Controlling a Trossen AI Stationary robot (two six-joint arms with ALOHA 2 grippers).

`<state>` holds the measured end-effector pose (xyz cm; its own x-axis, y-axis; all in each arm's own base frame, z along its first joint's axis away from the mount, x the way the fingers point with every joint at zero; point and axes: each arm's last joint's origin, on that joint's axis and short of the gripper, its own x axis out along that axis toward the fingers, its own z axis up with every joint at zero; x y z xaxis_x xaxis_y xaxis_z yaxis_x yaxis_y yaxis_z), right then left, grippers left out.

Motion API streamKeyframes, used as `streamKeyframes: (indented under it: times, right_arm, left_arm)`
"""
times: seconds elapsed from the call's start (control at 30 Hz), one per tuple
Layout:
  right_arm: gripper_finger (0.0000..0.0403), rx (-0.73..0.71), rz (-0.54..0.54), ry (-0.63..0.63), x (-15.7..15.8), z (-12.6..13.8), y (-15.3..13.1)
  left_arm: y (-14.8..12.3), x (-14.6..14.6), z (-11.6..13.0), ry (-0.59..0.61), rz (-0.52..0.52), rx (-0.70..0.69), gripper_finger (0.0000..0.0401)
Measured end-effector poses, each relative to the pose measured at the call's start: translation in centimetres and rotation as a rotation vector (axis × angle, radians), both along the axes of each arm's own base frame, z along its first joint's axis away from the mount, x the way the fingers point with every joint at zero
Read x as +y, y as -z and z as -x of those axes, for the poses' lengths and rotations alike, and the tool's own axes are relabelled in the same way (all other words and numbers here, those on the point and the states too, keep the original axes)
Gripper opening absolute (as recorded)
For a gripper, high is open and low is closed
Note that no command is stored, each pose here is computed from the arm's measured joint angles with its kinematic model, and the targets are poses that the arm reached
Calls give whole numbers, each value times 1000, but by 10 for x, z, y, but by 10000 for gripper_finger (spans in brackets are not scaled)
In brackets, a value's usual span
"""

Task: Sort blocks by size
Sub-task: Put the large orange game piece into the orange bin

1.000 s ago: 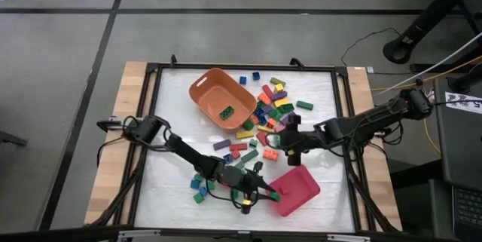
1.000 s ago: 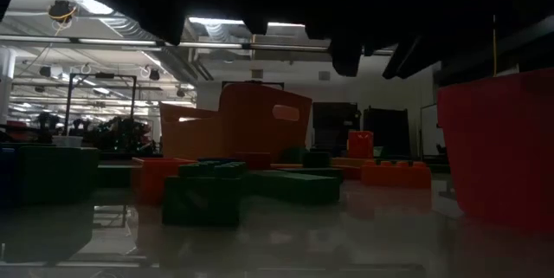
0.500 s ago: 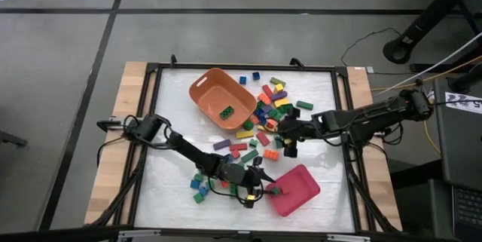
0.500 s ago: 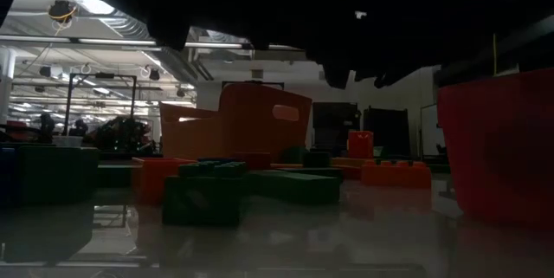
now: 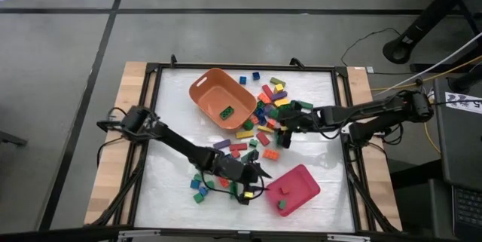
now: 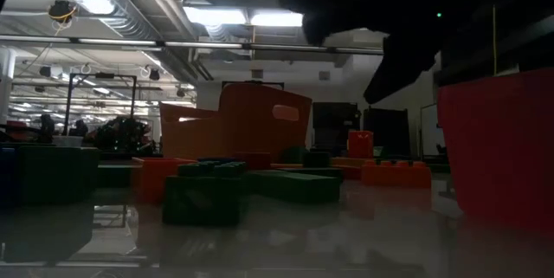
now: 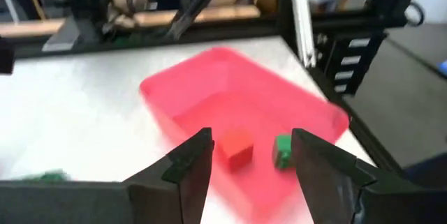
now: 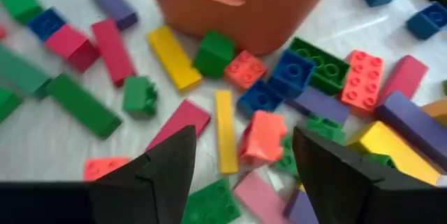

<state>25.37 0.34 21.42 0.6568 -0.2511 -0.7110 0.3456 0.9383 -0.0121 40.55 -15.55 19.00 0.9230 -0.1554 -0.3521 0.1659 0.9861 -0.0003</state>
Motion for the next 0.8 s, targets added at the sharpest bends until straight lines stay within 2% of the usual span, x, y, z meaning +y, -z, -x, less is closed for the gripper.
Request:
streamKeyframes:
  times: [0.17, 0.43, 0.7, 0.8]
  right_arm:
    - [239, 17, -1, 37, -10, -1, 7]
    - [239, 78, -10, 29, -10, -17, 34]
    - [236, 140, 18, 51, -10, -30, 63]
    - [219, 151, 19, 51, -10, -32, 69]
  left_arm:
    - [-23, 12, 14, -36, 3, 98, 182]
    - [-55, 30, 34, -105, -38, 146, 182]
    - [-68, 36, 47, -155, -79, 180, 182]
    - [-67, 36, 47, -154, -83, 187, 182]
